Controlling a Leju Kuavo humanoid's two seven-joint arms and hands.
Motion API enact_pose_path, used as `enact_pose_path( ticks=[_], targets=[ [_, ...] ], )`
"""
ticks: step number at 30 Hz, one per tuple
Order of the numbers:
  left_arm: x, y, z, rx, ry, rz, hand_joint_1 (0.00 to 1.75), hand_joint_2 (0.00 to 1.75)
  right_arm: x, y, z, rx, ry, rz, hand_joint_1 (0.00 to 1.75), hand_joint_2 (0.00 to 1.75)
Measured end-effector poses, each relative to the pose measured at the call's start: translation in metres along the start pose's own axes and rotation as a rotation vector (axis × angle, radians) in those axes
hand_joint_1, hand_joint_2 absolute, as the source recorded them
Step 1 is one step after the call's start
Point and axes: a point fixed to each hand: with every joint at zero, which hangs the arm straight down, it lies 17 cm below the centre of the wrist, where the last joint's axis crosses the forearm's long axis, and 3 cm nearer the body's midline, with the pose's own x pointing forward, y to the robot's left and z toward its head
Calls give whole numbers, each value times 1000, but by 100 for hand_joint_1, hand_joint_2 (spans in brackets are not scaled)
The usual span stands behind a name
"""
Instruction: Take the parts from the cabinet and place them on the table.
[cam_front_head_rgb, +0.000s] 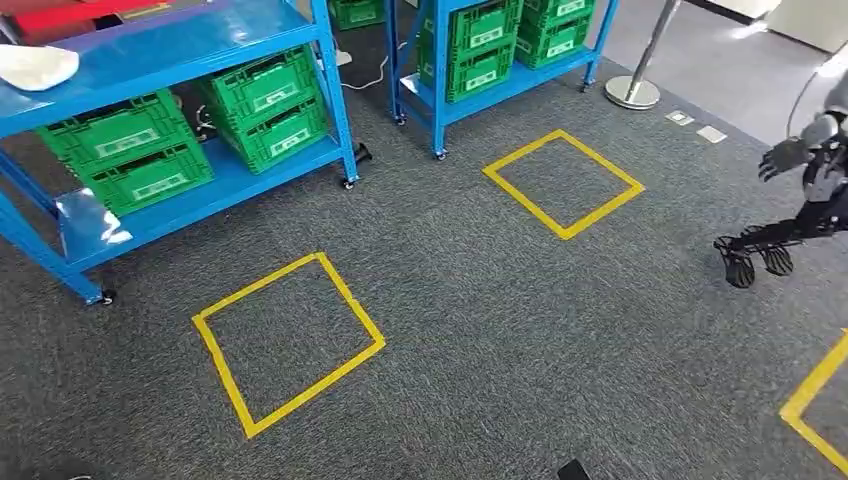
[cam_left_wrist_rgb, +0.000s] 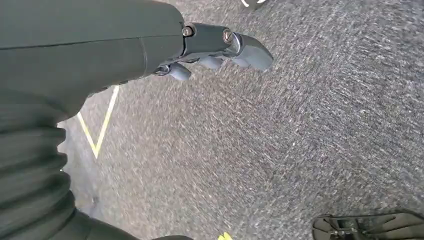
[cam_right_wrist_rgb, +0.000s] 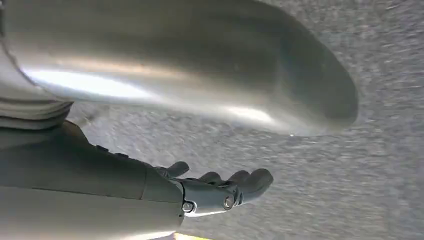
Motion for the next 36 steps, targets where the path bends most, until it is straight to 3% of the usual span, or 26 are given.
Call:
enact_pose_path(
  ticks=[15, 36],
  targets=[
    [7, 12, -1, 23, -28, 36, 0, 175, 41, -11, -11, 0, -33, 4, 0, 0],
    [-2, 6, 0, 3, -1, 15, 0, 175, 33, -1, -6, 13, -29, 14, 0, 0]
  ],
)
